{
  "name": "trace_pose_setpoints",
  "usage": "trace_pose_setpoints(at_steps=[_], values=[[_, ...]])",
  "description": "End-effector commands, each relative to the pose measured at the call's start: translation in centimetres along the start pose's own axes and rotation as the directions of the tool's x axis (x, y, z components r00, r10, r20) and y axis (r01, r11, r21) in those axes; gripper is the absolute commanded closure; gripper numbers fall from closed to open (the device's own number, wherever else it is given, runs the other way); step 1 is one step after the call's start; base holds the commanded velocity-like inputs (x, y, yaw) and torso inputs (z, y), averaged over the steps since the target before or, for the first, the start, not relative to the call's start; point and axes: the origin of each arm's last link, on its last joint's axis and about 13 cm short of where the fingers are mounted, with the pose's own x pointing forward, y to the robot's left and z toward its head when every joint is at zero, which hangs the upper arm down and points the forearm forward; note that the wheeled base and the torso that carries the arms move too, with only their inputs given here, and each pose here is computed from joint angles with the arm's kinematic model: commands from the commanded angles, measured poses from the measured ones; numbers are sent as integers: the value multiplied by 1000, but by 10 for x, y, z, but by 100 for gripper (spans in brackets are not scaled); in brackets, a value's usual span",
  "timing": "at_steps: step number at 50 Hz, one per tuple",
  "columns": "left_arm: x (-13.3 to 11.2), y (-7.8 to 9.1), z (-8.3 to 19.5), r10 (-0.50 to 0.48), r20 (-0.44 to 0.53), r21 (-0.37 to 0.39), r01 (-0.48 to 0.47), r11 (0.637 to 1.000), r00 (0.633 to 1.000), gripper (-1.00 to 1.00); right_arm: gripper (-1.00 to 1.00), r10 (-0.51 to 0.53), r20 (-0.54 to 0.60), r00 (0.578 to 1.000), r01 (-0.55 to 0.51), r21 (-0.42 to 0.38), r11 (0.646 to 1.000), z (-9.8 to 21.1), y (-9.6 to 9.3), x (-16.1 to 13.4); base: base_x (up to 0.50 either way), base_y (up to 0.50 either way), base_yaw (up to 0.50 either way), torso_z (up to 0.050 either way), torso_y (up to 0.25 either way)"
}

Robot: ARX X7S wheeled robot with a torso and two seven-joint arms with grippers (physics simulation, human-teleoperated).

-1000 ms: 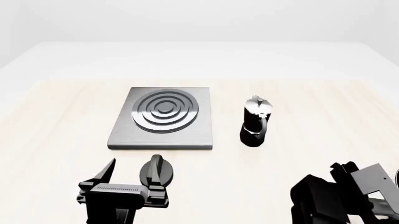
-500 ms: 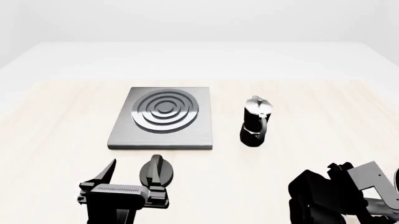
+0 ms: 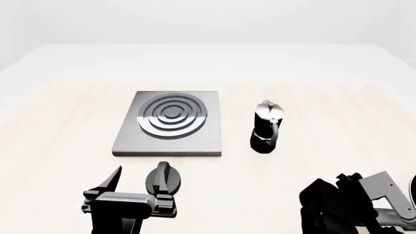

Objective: Put the frying pan on the stove.

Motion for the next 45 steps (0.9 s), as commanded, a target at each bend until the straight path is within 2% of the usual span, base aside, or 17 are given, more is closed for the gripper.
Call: trace_pose_setpoints(at_steps=[1, 7, 8, 22, 27, 37, 45], values=[[0, 0, 0, 1, 0, -2, -1, 1000, 1000, -100, -100, -5, -30, 1000, 5, -9, 1000, -5, -2, 4, 0, 0, 0, 0, 0], [0, 0, -1, 1, -1, -1, -1, 1000, 1000, -100, -100, -16, -40, 999, 15, -14, 1000, -8, -2, 5, 0, 0, 0, 0, 0], [0, 0, -1, 0, -2, -1, 0, 1000, 1000, -100, 100, -16, -46, 999, 16, -8, 1000, -8, -3, 5, 0, 0, 0, 0, 0], [-1, 0, -2, 0, -2, 1, 0, 1000, 1000, -100, 100, -20, -41, 999, 19, -8, 1000, -12, -6, 7, 0, 0, 0, 0, 0], [-1, 1, 0, 4, 1, 1, -4, 1000, 1000, -100, 100, 2, -38, 999, -1, 17, 1000, -11, -9, 8, 0, -1, -1, 0, 0], [0, 1, -1, 4, 0, 1, -4, 1000, 1000, -100, 100, 44, 64, 997, -45, 9, 999, -5, -12, 1, 0, -1, -1, 0, 0], [0, 1, -2, 6, -3, 1, -6, 1000, 1000, -100, 100, 73, 90, 993, -75, 18, 997, 0, -14, -5, 0, 0, 0, 0, 0]])
